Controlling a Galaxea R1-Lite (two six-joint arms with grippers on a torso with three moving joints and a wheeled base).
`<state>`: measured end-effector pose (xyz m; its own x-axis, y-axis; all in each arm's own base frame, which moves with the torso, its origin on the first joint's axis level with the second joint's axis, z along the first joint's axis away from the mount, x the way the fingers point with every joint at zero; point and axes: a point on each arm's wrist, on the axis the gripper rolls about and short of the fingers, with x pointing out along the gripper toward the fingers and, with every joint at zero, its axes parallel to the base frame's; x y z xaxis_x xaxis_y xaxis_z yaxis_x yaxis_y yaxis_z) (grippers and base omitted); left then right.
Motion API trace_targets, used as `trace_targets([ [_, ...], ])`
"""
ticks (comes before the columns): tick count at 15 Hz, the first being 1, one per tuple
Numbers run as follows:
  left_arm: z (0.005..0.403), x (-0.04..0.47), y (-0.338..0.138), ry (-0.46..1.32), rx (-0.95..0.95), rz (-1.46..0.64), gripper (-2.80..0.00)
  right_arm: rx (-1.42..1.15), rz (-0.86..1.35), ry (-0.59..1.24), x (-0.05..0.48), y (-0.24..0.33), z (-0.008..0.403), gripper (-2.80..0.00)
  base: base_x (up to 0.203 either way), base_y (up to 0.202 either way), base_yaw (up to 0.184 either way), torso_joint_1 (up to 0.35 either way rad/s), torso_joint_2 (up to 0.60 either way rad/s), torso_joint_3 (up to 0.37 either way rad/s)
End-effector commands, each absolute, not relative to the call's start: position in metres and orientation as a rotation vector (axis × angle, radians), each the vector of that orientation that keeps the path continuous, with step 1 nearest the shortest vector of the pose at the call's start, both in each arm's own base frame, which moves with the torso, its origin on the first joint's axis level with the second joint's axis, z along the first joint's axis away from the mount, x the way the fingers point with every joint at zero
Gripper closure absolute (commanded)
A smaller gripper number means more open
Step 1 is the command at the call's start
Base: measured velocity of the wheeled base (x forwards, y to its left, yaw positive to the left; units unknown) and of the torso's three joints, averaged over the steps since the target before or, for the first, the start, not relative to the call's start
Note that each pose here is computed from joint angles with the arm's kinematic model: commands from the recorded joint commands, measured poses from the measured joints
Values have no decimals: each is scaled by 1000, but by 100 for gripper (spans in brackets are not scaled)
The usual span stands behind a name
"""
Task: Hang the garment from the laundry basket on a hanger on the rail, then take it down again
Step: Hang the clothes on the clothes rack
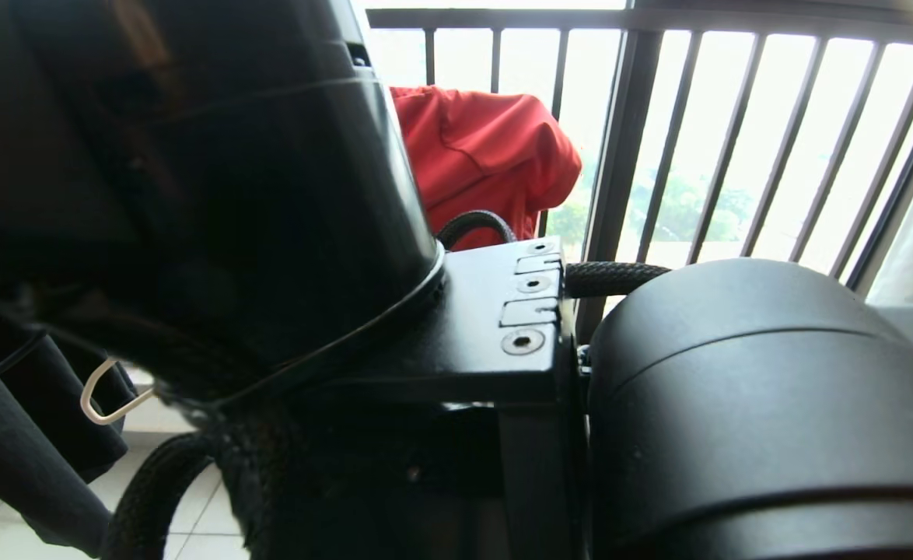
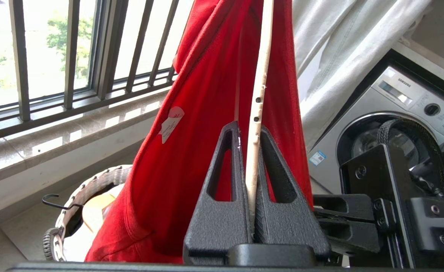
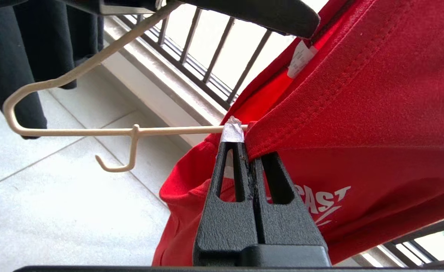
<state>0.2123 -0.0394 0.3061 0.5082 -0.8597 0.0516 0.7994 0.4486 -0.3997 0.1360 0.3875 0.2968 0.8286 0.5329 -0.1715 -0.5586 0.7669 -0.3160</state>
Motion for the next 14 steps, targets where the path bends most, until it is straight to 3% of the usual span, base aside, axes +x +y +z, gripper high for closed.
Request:
trace_targets([
  [1,306,214,-40,170,-402,-1037,0,-375,605,73,131,390,295,0,0,0,0,0,0,0],
  [9,308,210,-39,166,-408,-1038,0,-382,610,74,129,392,293,0,0,0,0,0,0,0],
  [10,309,209,-39,163,-408,-1039,0,-378,611,71,128,391,295,-280,0,0,0,0,0,0],
  [14,311,208,-39,156,-406,-1039,0,-385,611,77,125,379,299,-280,0,0,0,0,0,0],
])
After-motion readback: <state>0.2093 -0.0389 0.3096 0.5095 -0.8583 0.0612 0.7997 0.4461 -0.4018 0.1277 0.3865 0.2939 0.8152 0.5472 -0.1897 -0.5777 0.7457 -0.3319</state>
